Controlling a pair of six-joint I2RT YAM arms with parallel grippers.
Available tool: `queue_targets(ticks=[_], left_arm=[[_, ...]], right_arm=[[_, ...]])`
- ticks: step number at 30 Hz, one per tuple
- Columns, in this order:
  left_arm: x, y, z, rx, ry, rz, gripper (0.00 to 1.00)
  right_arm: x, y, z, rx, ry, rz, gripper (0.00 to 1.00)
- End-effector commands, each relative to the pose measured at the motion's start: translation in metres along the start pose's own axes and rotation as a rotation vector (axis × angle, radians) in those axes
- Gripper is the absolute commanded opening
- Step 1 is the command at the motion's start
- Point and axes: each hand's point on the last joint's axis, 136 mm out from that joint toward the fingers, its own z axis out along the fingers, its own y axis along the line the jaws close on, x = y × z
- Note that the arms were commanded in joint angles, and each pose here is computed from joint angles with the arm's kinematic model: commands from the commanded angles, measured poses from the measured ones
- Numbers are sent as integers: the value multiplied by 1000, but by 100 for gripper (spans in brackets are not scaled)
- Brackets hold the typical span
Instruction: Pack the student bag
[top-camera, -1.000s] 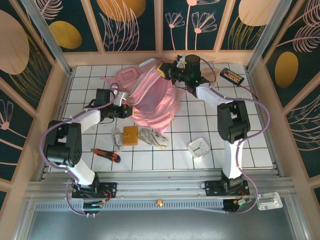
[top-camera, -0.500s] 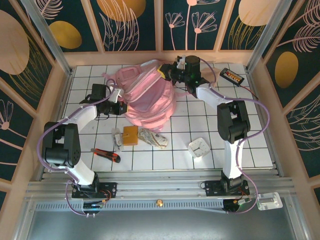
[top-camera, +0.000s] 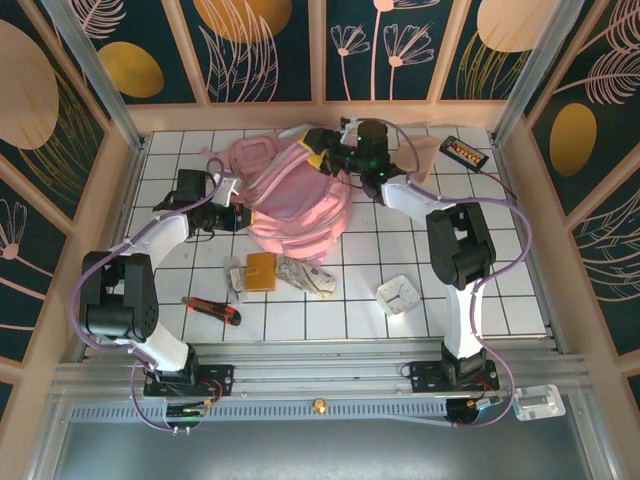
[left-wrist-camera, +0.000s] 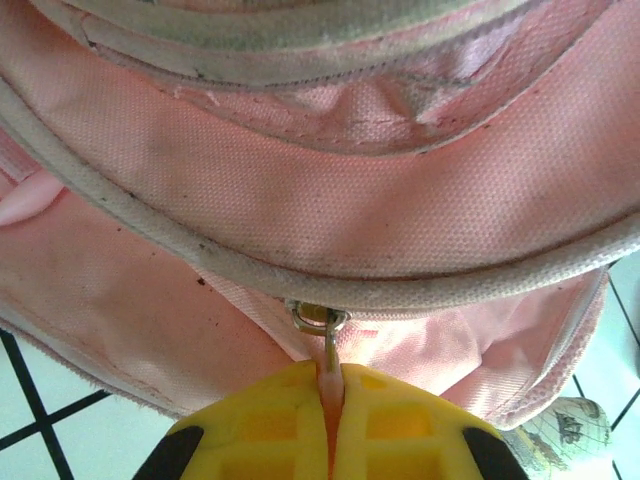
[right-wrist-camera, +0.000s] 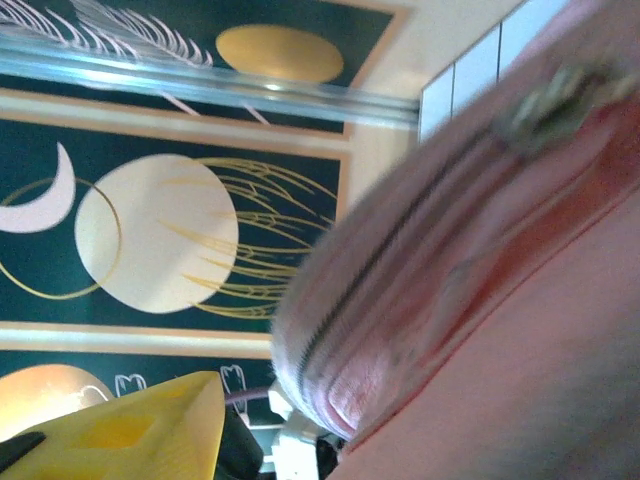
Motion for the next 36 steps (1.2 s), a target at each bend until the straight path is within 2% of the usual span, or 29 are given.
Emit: queue_targets(ticks=[1,3,8,12,14,16,19,22,23,25,28,36], left_arm=[[-9,-19,-10,74,-48,30,0],[-8,-20,-9,84,-49,30,0],[-6,-22,-7,102,-48,30,0],[-7,-22,-8,99,-52,32,0],[-6,-19,-7,79,-47,33,1],[-3,-15,-6,63,-35,29,10],[-1,-11,-6,40,-29,24,16],[-2,-10,-9,26,-34,24,29],[-3,-10,-9,26,-37,26,30],[-2,-10,-9,27,-34,20,30],[1,-8,-6,33,-22,12,23],[14,4,5,8,27,-11,24]], right_arm=[[25,25,9,-67,15,-47,60],[47,21,16,-40,30,-33,61],[74,-3,24,43,20,-1,60],[71,-20,24,80,-9,13,48],[68,-19,24,94,-17,-5,48],[68,-16,24,102,-16,-19,53],[70,-12,21,111,-13,-30,64],[73,-16,15,128,-16,-31,65],[72,-19,13,135,-17,-27,65],[73,-24,11,140,-13,-18,64],[72,-30,10,136,-13,-3,59],[67,-28,10,113,-9,2,58]])
